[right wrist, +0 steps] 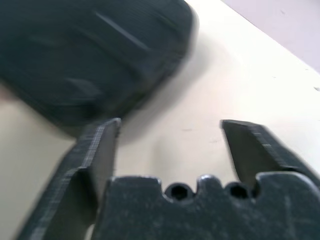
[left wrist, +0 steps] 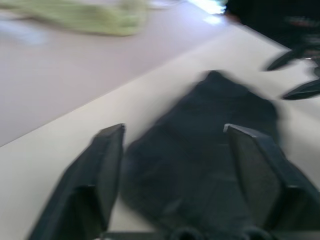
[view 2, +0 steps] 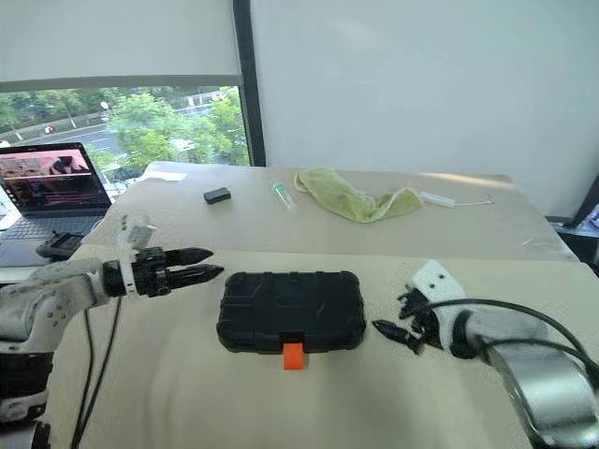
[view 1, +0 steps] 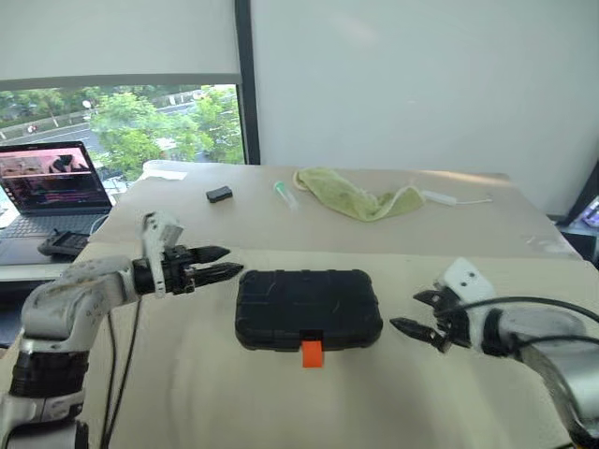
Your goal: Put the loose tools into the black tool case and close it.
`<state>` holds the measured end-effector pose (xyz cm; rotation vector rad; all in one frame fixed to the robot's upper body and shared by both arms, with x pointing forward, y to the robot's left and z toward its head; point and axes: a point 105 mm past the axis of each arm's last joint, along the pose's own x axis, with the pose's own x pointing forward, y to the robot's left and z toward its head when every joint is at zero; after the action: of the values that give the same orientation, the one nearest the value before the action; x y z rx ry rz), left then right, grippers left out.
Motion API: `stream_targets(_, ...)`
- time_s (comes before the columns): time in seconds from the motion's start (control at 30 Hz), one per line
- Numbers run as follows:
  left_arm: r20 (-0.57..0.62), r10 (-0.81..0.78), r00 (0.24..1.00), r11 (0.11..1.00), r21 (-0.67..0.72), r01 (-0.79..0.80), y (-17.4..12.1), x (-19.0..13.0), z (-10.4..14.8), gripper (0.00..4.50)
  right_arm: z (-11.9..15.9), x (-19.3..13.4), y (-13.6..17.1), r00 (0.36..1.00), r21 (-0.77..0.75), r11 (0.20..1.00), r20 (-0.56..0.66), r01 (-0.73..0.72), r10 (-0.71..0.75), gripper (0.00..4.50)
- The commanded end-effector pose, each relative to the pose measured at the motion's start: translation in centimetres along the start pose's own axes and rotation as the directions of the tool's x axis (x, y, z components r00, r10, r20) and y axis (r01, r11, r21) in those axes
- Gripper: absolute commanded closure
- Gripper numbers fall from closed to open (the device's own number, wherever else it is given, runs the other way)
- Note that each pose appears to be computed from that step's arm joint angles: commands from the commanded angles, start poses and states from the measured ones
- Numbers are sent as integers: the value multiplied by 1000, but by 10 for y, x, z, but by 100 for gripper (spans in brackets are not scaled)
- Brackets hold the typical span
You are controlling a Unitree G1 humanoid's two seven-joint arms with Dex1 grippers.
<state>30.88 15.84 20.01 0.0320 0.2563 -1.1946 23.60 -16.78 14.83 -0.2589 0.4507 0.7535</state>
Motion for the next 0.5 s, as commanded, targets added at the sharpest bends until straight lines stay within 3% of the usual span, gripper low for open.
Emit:
stream_targets(0.03,-92,-159,983,981,96,167,-4,22,-7,56,1,1,38,997,51,996,36,-71,69,2)
stream_targets(0.3,-169,-220,961,947,198,251,27,59,-17,56,2,43,81,991,201,975,111,-90,69,2)
stream_targets(0.5,-126,-309,943,933,150,326,22,71,-6,56,-8,55,65,998,207,978,56,-3,-9,2)
